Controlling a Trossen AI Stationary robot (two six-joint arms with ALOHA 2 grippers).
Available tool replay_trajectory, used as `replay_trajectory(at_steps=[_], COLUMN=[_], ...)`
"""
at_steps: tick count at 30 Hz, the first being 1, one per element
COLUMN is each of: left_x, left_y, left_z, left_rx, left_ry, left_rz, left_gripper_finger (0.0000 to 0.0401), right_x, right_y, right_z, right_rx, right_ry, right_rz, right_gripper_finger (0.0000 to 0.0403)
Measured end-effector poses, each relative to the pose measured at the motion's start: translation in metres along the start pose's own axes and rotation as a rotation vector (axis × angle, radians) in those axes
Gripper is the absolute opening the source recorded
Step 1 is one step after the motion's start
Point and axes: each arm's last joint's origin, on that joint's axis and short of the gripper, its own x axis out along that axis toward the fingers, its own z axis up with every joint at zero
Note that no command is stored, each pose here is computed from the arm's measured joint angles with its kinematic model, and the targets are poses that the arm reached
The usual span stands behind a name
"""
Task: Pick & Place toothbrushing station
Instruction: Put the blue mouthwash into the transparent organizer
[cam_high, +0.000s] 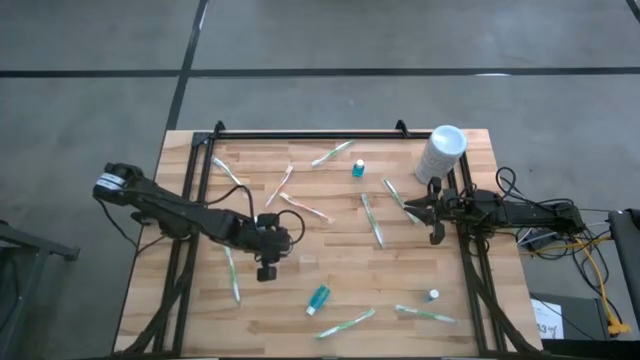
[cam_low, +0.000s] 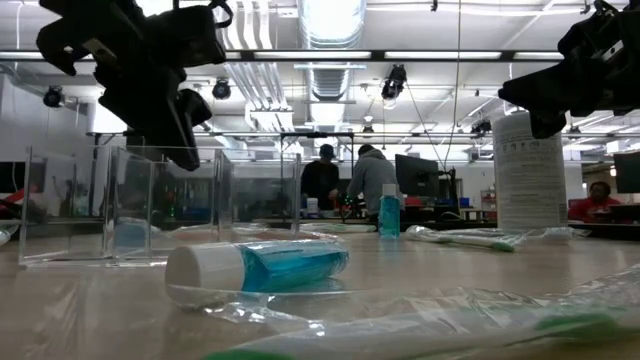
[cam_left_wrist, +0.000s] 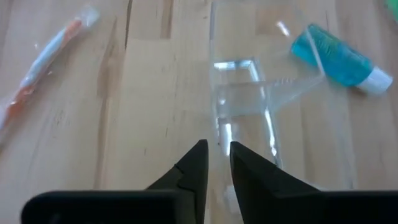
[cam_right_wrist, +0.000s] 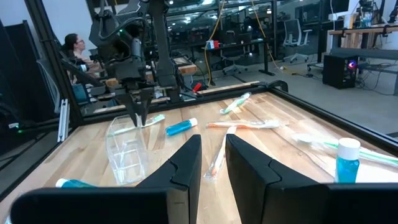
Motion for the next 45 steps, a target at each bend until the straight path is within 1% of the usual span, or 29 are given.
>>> replay_trajectory(at_steps=[6, 10, 11, 14, 15, 17, 19, 20, 22, 24, 31, 33, 35, 37, 39, 41, 43, 45], left_x=[-0.028, -0.048, -0.052, -0.068, -0.074, -0.085, -0.097, -0.103, -0.113, -0.121, -0.132, -0.133, -0.132, -0.13, -0.128, -0.124, -0.119, -0.113], left_y=[0.009, 0.019, 0.021, 0.023, 0.024, 0.025, 0.028, 0.03, 0.036, 0.041, 0.049, 0.05, 0.05, 0.05, 0.05, 0.051, 0.052, 0.052], left_z=[0.013, 0.014, 0.013, 0.009, 0.008, 0.006, 0.004, 0.003, -0.002, -0.009, -0.032, -0.035, -0.035, -0.034, -0.03, -0.028, -0.026, -0.024], left_rx=[-0.024, -0.125, -0.117, -0.007, 0.004, -0.013, -0.093, -0.165, -0.356, -0.536, -1.05, -1.169, -1.223, -1.241, -1.243, -1.25, -1.273, -1.335], left_ry=[0.039, 0.04, 0.042, 0.032, 0.018, -0.022, -0.062, -0.083, -0.096, -0.073, -0.003, 0.012, 0.014, 0.002, -0.037, -0.071, -0.114, -0.125], left_rz=[0.035, 0.057, 0.058, 0.029, 0.019, 0.007, -0.007, -0.011, -0.01, 0.005, 0.149, 0.178, 0.186, 0.189, 0.2, 0.242, 0.306, 0.344], left_gripper_finger=[0.0087, 0.0094, 0.0094, 0.0094, 0.0094, 0.0095, 0.0094, 0.0095, 0.0097, 0.01, 0.0111, 0.0119, 0.0132, 0.0152, 0.0174, 0.0196, 0.0212, 0.022], right_x=[0.0, 0.0, 0.0, 0.0, 0.0, 0.0, 0.0, 0.0, 0.0, 0.0, 0.0, 0.0, 0.0, 0.0, 0.0, 0.0, 0.0, 0.0], right_y=[0.0, 0.0, 0.0, 0.0, 0.0, 0.0, 0.0, 0.0, 0.0, 0.0, 0.0, 0.0, 0.0, 0.0, 0.0, 0.0, 0.0, 0.0], right_z=[0.0, 0.0, 0.0, 0.0, 0.0, 0.0, 0.0, 0.0, 0.0, 0.0, 0.0, 0.0, 0.0, 0.0, 0.0, 0.0, 0.0, 0.0], right_rx=[0.0, 0.0, 0.0, 0.0, 0.0, 0.0, 0.0, 0.0, 0.0, 0.0, 0.0, 0.0, 0.0, 0.0, 0.0, 0.0, 0.0, 0.0], right_ry=[0.0, 0.0, 0.0, 0.0, 0.0, 0.0, 0.0, 0.0, 0.0, 0.0, 0.0, 0.0, 0.0, 0.001, 0.0, 0.0, 0.0, 0.0], right_rz=[0.0, 0.0, 0.0, 0.0, 0.0, 0.0, 0.0, 0.0, 0.0, 0.0, 0.0, 0.0, 0.0, 0.0, 0.0, 0.0, 0.0, 0.0], right_gripper_finger=[0.0068, 0.0068, 0.0068, 0.0068, 0.0068, 0.0068, 0.0068, 0.0068, 0.0068, 0.0068, 0.0068, 0.0068, 0.0068, 0.0068, 0.0068, 0.0068, 0.0068, 0.0068])
